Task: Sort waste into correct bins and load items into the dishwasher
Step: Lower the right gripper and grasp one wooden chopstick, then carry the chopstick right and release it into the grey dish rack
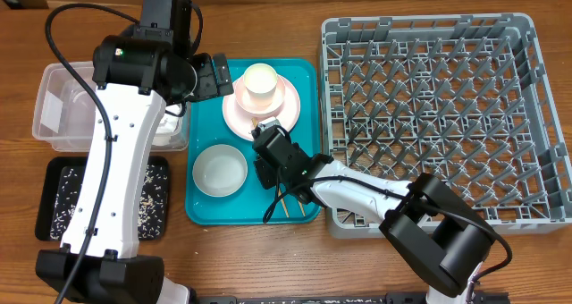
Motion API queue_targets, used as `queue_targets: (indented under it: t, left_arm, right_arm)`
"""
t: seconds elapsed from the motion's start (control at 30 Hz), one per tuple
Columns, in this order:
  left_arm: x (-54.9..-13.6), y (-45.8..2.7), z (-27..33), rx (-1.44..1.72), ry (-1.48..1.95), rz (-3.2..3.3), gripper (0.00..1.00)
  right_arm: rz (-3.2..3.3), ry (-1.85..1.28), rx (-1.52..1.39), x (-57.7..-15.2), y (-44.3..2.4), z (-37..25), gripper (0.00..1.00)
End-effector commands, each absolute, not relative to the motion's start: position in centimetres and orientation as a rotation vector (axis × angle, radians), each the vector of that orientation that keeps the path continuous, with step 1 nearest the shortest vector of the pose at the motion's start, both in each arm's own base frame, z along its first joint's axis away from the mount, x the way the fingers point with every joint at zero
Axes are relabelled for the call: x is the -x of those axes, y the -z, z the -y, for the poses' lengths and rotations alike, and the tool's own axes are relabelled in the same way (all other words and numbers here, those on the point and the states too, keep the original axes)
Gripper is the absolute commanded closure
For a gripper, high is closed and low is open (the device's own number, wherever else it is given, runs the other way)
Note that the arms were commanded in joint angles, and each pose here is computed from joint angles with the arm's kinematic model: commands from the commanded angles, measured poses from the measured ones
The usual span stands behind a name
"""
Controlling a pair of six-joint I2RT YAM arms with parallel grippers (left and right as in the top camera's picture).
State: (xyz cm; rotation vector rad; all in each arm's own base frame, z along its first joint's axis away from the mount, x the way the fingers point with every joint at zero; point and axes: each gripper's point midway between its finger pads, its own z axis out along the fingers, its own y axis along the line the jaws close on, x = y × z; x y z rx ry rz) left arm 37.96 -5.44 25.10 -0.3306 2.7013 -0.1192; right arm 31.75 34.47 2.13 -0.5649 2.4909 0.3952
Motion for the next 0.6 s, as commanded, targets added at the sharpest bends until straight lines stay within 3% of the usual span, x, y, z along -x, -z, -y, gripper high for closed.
queue_targets:
  t: [0.0,0.57]
  left_arm:
    - [-38.1,-25.6,5.5,0.321,0.126,-2.686,0.0]
    - [-38.1,-25.6,5.5,0.321,0.126,-2.686,0.0]
  right_arm:
    - [-2.499,-0.375,0.56,-31.8,-1.4,-34.2,0.73]
    - [-2.518,-0.436,0.589,-31.3,-0.8,-35.1,0.79]
